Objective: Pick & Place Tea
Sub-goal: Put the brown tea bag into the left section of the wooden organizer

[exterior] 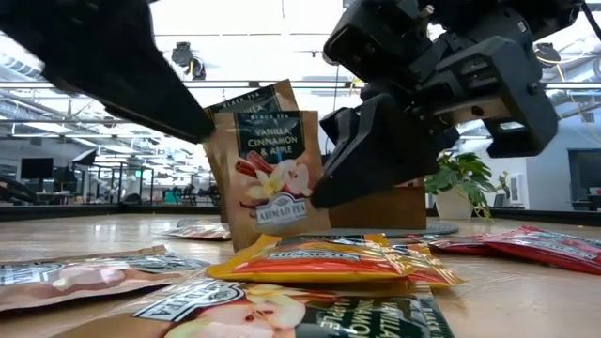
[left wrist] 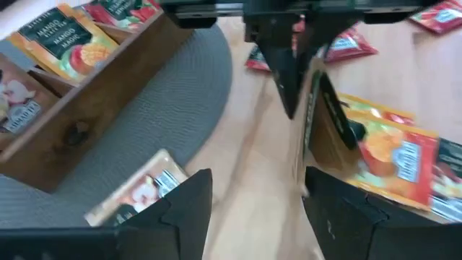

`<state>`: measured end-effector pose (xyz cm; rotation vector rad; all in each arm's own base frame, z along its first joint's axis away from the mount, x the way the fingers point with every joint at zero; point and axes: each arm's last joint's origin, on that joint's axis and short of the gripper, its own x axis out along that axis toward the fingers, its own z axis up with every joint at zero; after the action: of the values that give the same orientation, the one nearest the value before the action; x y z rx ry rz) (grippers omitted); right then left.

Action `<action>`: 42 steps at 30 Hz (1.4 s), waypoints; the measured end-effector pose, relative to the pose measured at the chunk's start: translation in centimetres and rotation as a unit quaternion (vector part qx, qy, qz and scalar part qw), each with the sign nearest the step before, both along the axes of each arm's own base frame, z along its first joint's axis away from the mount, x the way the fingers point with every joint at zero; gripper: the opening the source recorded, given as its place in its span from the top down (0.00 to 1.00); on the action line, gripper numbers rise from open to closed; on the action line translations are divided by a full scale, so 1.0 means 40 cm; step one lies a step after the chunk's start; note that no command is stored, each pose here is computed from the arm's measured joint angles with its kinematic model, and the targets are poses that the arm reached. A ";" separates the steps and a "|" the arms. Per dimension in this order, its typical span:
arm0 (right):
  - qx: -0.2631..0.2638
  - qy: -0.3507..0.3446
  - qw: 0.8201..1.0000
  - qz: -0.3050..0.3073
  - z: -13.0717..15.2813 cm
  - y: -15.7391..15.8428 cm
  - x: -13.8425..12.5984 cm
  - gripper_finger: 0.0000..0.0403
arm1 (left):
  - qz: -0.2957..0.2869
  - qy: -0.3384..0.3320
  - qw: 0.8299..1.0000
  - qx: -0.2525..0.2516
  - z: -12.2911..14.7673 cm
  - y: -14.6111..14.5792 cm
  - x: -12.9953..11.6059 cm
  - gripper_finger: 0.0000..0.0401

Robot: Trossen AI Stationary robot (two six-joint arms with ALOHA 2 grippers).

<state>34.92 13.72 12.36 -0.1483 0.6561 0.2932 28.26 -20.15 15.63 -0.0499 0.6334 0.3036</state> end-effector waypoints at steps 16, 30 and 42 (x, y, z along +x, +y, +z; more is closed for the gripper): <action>0.000 -0.002 1.000 -0.001 0.001 0.000 0.001 1.00 | -0.062 0.019 0.997 -0.029 0.007 0.037 0.050 0.81; -0.004 0.052 0.999 -0.014 -0.018 -0.005 -0.016 0.87 | -0.064 0.022 0.998 -0.020 0.006 0.038 0.049 0.99; 0.017 0.044 0.998 -0.031 -0.013 -0.005 -0.011 0.65 | -0.056 0.029 0.998 -0.023 0.003 0.040 0.046 0.99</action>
<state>34.47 13.52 11.82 -0.0821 0.7415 0.2532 30.11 -18.55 15.75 -0.0501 0.6972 0.1818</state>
